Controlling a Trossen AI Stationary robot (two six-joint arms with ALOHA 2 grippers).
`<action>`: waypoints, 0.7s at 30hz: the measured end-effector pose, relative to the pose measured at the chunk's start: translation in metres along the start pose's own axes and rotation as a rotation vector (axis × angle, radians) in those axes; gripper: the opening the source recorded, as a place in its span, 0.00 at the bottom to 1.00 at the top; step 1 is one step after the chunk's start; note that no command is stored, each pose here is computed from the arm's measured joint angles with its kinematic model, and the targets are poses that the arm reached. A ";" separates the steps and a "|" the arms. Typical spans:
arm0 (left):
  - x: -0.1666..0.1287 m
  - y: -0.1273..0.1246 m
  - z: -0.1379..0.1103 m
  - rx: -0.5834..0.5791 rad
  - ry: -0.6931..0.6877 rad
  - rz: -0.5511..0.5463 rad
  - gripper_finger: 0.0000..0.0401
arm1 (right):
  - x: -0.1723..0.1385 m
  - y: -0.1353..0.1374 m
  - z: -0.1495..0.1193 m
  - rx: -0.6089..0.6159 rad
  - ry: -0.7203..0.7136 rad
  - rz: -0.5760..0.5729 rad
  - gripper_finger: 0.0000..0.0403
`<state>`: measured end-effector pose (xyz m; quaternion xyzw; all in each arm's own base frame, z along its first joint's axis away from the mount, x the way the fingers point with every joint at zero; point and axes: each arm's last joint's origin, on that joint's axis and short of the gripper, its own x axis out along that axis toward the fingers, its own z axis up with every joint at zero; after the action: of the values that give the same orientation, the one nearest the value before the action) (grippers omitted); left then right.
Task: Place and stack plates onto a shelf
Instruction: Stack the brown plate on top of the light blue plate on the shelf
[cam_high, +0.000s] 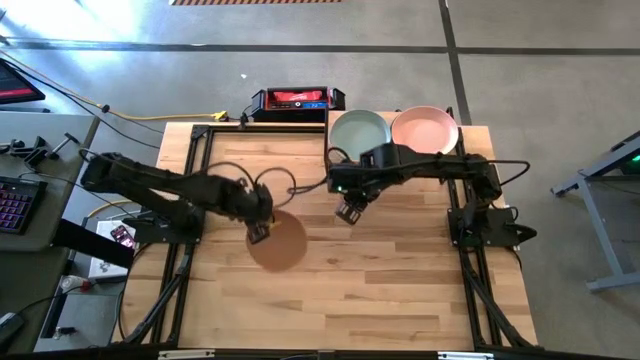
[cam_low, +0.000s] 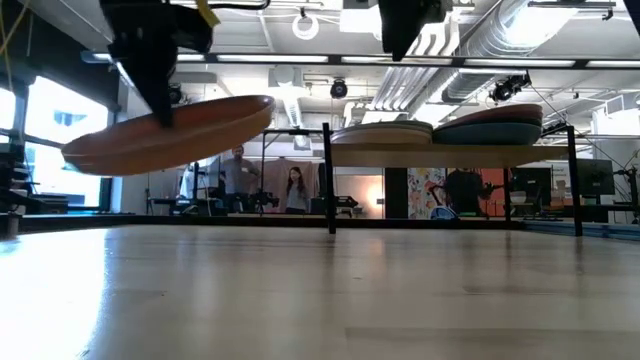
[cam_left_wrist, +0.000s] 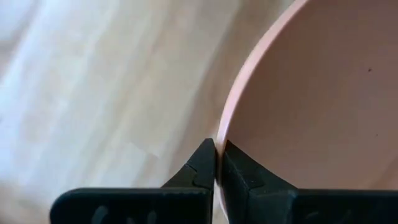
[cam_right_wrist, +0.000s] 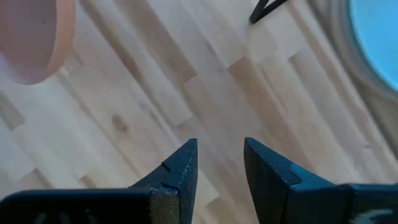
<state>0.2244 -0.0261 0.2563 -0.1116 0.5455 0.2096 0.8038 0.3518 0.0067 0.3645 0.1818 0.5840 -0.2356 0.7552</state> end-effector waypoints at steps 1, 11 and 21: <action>-0.002 0.004 0.003 -0.004 -0.009 0.007 0.00 | 0.001 -0.003 0.003 -0.003 -0.004 -0.001 0.27; -0.010 0.040 0.032 -0.033 -0.075 0.077 0.00 | -0.005 -0.044 0.039 -0.019 -0.134 0.003 0.27; -0.013 0.076 0.050 -0.142 -0.118 0.160 0.00 | -0.036 -0.102 0.075 -0.052 -0.373 -0.043 0.27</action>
<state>0.2268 0.0589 0.2909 -0.1118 0.4883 0.3176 0.8051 0.3460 -0.1135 0.4184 0.1029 0.4435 -0.2662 0.8496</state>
